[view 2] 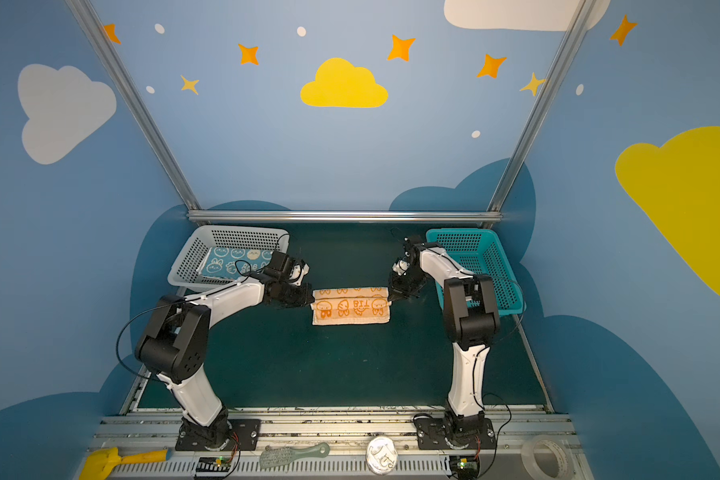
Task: Fold and stack the towels
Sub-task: 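Fold the held far edge over toward the robot with both grippers, then release the folded edge and raise both grippers off the towel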
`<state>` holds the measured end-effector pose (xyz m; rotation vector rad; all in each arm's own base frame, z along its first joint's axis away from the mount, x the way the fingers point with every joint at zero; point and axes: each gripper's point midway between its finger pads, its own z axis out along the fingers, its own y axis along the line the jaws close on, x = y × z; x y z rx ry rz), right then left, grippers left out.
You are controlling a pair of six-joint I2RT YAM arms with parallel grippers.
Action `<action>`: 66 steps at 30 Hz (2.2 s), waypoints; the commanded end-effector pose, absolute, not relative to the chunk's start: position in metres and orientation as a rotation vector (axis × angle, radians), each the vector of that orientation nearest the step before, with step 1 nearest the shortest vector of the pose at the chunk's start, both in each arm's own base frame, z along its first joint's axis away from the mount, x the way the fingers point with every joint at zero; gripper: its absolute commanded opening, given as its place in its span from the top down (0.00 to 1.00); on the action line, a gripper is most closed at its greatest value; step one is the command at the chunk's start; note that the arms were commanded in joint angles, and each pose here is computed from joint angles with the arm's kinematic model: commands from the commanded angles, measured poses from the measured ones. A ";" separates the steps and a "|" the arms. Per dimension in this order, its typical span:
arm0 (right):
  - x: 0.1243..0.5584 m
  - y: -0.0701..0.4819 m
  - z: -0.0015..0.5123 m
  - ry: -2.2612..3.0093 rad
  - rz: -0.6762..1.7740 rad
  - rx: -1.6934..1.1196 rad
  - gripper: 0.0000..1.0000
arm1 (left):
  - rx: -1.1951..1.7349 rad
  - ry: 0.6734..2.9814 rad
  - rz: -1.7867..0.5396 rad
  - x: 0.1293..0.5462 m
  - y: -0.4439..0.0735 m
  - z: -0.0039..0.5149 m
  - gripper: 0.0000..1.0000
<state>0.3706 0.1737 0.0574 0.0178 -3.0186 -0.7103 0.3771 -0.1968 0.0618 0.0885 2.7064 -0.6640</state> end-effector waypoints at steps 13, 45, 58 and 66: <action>0.364 0.166 0.052 -3.048 -0.615 -0.017 1.00 | 0.062 2.728 -0.588 0.368 -0.189 0.054 0.97; 0.348 0.162 0.028 -3.009 -0.569 -0.042 1.00 | 0.053 2.788 -0.617 0.350 -0.201 0.029 0.97; 0.348 0.163 0.028 -3.002 -0.571 -0.046 0.93 | 0.070 2.797 -0.619 0.346 -0.207 0.029 0.85; 0.349 0.167 0.040 -3.024 -0.603 -0.040 0.71 | 0.104 2.776 -0.633 0.344 -0.218 0.041 0.60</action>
